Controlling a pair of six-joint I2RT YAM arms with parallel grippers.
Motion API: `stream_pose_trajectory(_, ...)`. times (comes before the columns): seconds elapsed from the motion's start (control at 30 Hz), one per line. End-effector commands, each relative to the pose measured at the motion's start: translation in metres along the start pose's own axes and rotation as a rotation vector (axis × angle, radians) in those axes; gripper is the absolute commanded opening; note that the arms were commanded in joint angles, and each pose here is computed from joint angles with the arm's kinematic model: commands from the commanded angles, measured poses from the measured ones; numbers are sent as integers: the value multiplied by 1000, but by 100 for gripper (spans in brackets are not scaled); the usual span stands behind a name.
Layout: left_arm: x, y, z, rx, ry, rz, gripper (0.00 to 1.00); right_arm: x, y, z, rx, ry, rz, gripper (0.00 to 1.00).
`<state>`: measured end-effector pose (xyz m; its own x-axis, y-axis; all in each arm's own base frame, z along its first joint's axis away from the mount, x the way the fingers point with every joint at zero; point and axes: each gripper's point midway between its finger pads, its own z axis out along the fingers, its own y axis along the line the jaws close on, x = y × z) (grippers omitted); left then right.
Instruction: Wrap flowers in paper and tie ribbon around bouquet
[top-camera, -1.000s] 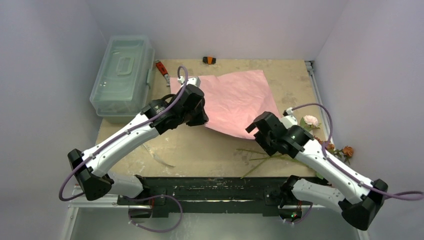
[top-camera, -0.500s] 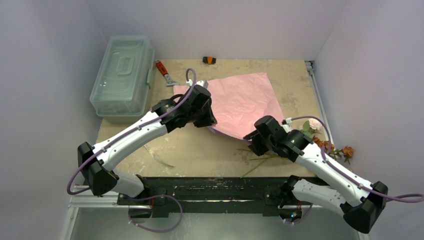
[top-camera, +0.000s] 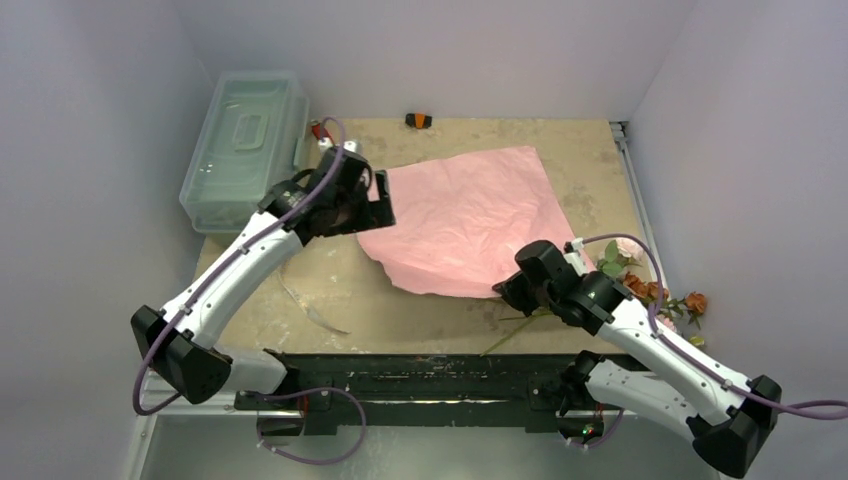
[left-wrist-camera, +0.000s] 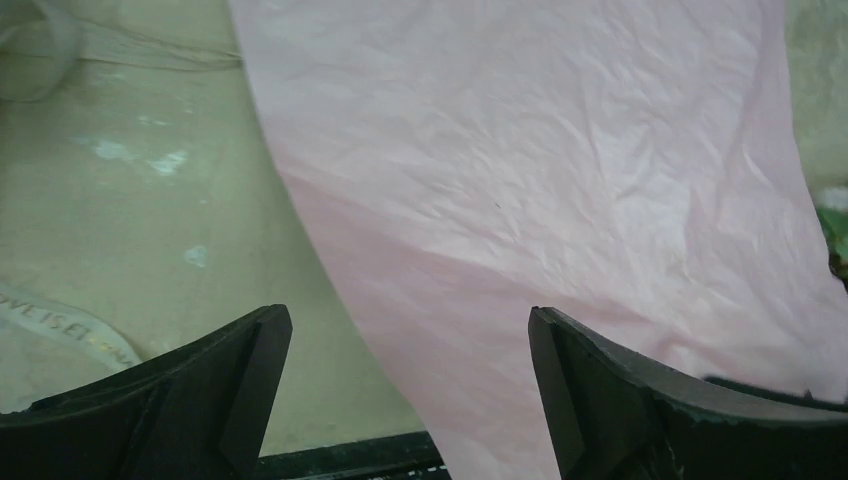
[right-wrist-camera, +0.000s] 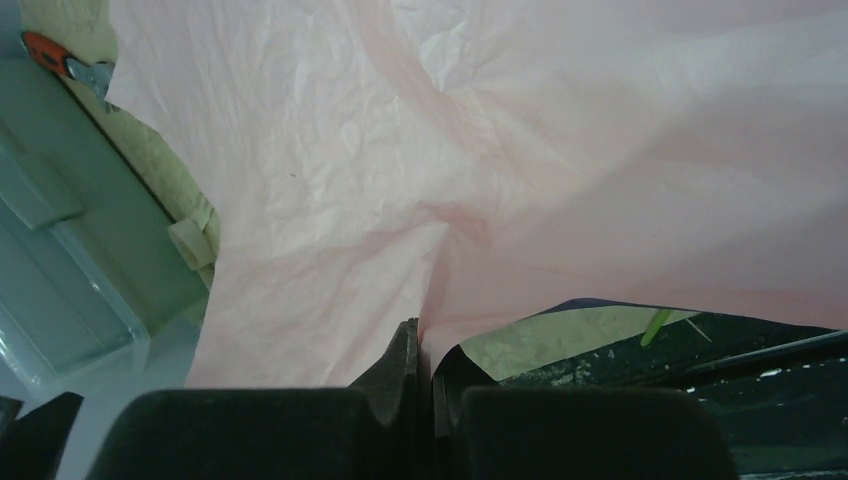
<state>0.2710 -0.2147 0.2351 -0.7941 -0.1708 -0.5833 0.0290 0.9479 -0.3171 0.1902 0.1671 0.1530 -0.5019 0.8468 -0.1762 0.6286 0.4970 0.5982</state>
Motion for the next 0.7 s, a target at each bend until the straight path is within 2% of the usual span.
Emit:
stream_pose_trajectory(0.0, -11, 65, -7, -77, 18, -1, 96, 1, 0, 0, -80, 8, -52, 0)
stream_pose_trajectory(0.1, -1, 91, 11, -86, 87, -43, 96, 2, 4, -3, -133, 17, -43, 0)
stream_pose_trajectory(0.27, 9, 96, 46, -12, 143, -91, 96, -2, 1, -6, -149, 1, -51, 0)
stream_pose_trajectory(0.4, 10, 92, 76, 79, 116, -135, 95, 0, -3, -6, -145, 10, -54, 0)
stream_pose_trajectory(0.67, 37, 85, 119, 203, 175, -223, 86, 1, -6, -4, -148, 19, -59, 0)
